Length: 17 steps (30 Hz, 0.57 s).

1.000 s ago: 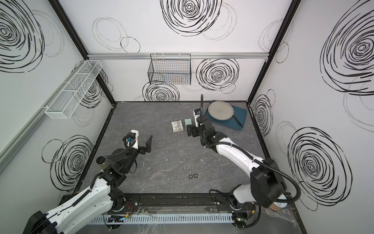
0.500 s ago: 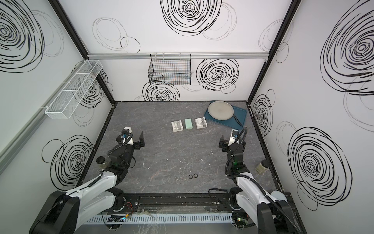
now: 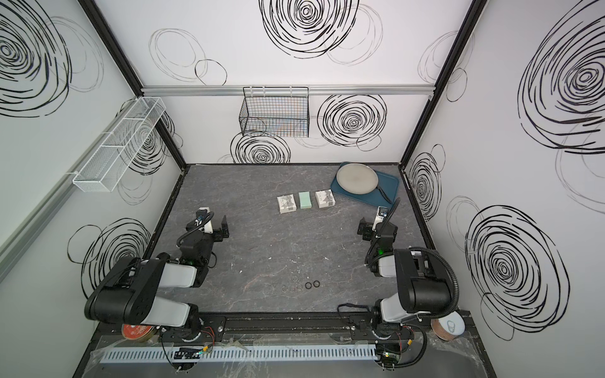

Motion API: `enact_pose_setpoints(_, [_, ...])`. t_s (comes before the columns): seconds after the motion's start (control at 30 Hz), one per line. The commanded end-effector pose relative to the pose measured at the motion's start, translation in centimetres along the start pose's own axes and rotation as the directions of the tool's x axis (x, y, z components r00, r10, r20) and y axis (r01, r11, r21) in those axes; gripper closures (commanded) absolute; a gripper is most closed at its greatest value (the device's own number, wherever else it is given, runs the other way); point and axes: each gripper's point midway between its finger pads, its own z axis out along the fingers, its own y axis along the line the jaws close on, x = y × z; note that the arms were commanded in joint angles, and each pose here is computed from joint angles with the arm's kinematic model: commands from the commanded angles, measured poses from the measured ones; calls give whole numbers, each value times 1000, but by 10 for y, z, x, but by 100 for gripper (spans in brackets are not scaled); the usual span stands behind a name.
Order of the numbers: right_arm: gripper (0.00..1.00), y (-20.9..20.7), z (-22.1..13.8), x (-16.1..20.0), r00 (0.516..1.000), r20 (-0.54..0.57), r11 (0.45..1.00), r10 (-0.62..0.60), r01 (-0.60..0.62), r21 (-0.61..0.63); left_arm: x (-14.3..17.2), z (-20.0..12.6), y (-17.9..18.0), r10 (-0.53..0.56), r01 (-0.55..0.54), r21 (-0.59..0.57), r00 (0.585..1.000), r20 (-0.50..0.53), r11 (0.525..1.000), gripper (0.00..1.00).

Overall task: Take the rings out of the lift-off lid box
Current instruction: Reset both arms

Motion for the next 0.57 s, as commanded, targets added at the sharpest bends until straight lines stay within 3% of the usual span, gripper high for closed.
enact_pose_setpoints(0.0, [0,3,2,-25,997,76,1000,24,-22,-21,-36,3,-9,-53,43,78,990,129,996,0])
enact_pose_setpoints(0.53, [0,4,4,-25,998,57,999,28,-26,-27,-36,0,-10,-39,31,55,990,138,998,0])
